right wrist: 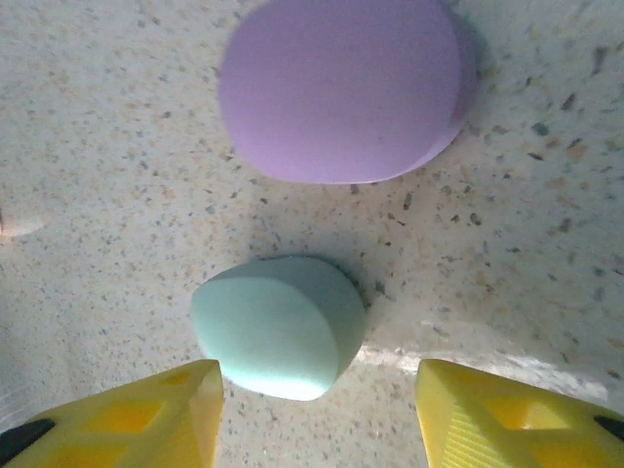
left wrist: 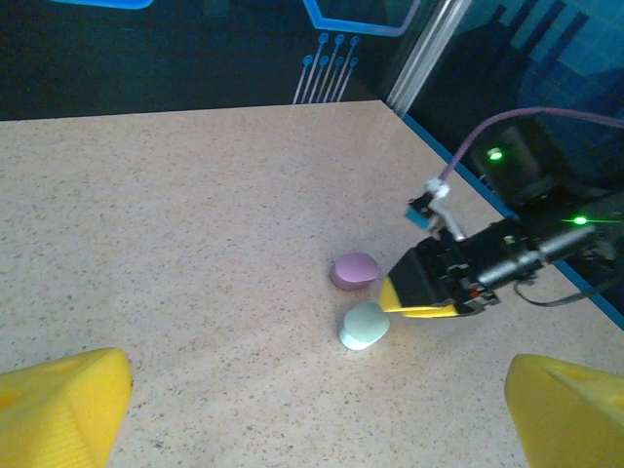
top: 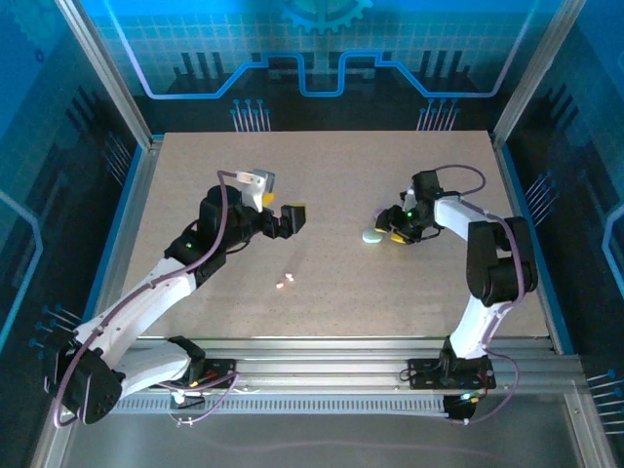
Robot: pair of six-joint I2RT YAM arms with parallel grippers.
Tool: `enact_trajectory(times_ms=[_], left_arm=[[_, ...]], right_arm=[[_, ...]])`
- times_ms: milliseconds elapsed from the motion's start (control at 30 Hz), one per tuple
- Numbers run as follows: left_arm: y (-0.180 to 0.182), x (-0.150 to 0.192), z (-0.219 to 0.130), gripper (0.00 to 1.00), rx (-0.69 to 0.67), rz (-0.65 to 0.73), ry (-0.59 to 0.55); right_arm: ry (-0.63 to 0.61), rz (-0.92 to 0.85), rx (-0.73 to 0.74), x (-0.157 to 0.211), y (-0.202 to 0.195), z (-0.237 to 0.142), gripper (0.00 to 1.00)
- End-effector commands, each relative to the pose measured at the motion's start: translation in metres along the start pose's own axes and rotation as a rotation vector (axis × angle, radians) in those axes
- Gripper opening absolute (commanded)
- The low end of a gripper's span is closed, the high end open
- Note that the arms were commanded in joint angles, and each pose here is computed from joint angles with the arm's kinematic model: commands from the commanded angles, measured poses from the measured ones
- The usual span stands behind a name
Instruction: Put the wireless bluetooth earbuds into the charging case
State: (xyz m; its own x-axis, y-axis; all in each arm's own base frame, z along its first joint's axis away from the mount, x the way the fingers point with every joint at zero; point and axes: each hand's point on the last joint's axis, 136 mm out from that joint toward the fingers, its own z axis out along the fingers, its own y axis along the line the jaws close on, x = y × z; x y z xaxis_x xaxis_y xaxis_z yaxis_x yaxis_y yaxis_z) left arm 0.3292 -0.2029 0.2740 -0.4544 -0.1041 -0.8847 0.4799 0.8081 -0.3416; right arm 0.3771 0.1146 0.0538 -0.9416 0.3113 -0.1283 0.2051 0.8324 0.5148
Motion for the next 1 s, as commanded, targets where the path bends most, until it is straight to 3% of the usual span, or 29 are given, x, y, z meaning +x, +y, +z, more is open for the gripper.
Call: enact_trajectory(times_ms=[0,167,467,700,967], left_arm=[[0.022,0.003,-0.001,0.99,-0.095,-0.067,0.019],[0.063,0.008,-0.011,0.99,-0.269,-0.197,0.012],[0.114,0.025,-0.04,0.99,-0.457,-0.371,0.026],[0.127,0.03,-0.054,0.99,-0.498,-0.409,-0.014],[0.129,0.032,-0.057,0.99,-0.493,-0.416,-0.022]], right_arm=[[-0.086,-0.139,0.009,-0.011,0.032,-0.031,0.56],[-0.081,-0.387,-0.022,-0.004,0.094,-0.018,0.57],[-0.012,-0.752,0.008,0.018,0.187,0.059,0.61],[0.046,-0.929,0.002,0.036,0.23,0.107,0.73],[0.119,-1.053,0.044,0.046,0.244,0.156,0.77]])
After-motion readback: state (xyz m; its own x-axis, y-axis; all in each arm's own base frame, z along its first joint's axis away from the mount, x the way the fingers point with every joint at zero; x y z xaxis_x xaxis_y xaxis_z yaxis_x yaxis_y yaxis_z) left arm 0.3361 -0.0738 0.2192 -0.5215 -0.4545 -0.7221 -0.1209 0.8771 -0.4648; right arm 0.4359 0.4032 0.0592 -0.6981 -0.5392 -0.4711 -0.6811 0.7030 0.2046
